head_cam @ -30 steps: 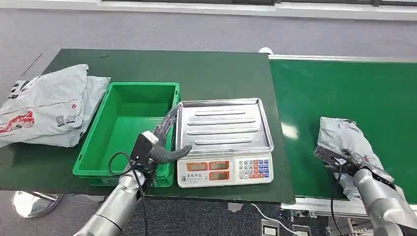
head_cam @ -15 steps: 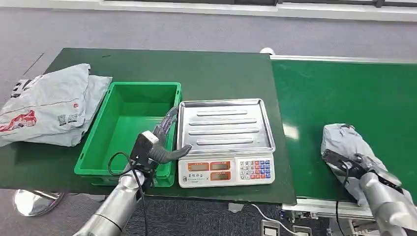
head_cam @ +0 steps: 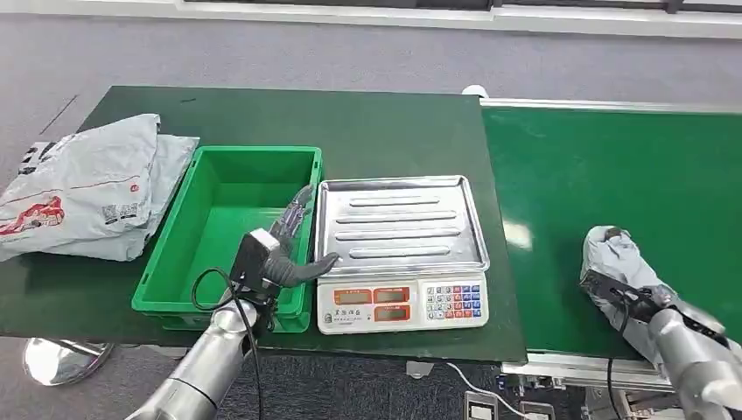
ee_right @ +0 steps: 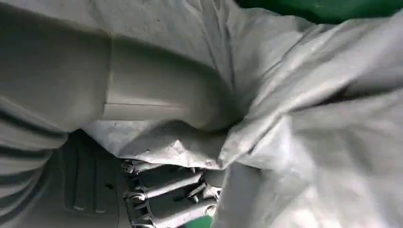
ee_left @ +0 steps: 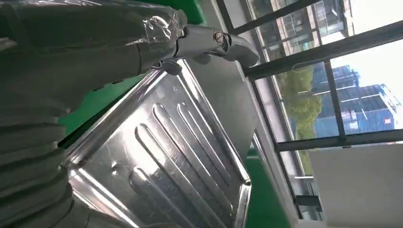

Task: Moved the parcel from conveyor to table for the left to box.

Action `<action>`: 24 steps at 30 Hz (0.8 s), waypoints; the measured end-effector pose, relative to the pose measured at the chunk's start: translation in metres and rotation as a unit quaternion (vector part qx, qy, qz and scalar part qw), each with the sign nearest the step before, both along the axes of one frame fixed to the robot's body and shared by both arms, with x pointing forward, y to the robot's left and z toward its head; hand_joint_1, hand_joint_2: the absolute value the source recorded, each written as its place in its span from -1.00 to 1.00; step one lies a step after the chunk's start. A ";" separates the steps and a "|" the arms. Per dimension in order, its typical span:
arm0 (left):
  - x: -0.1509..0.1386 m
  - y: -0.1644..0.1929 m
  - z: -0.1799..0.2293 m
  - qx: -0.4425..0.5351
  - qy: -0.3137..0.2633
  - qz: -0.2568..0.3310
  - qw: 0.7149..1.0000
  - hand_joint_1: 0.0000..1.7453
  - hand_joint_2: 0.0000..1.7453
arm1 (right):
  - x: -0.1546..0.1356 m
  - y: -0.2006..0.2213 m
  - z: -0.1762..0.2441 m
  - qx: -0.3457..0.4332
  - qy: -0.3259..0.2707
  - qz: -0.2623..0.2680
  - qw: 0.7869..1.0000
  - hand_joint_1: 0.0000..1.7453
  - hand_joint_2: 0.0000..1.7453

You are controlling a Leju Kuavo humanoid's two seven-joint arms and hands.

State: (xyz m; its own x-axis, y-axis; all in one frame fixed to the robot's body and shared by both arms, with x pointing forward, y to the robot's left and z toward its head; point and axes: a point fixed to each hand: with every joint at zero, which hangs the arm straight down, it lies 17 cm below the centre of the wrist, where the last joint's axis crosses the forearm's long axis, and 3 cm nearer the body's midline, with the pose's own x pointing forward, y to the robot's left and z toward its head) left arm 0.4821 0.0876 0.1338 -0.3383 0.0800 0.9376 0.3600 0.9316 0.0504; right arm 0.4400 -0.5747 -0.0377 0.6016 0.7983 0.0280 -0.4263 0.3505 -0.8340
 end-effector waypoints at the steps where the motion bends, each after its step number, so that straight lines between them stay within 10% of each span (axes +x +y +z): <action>1: 0.000 0.000 0.000 -0.001 0.000 0.000 1.000 -1.00 1.00 | 0.000 0.000 0.000 0.001 -0.001 -0.001 1.000 1.00 1.00; 18: -0.001 0.003 0.000 0.000 -0.002 0.004 1.000 -1.00 1.00 | 0.036 0.018 0.028 0.013 -0.105 0.025 0.994 1.00 1.00; 24: -0.004 0.005 -0.002 0.000 -0.003 0.007 1.000 -1.00 1.00 | 0.081 0.038 0.119 0.022 -0.349 0.081 0.933 1.00 1.00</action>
State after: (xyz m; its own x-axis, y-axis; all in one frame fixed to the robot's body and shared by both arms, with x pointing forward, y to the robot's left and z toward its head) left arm 0.4786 0.0928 0.1322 -0.3448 0.0748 0.9357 0.3469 0.9364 0.0530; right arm 0.5210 -0.5366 0.0817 0.2960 0.8662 0.4027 0.1654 0.3687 -0.9147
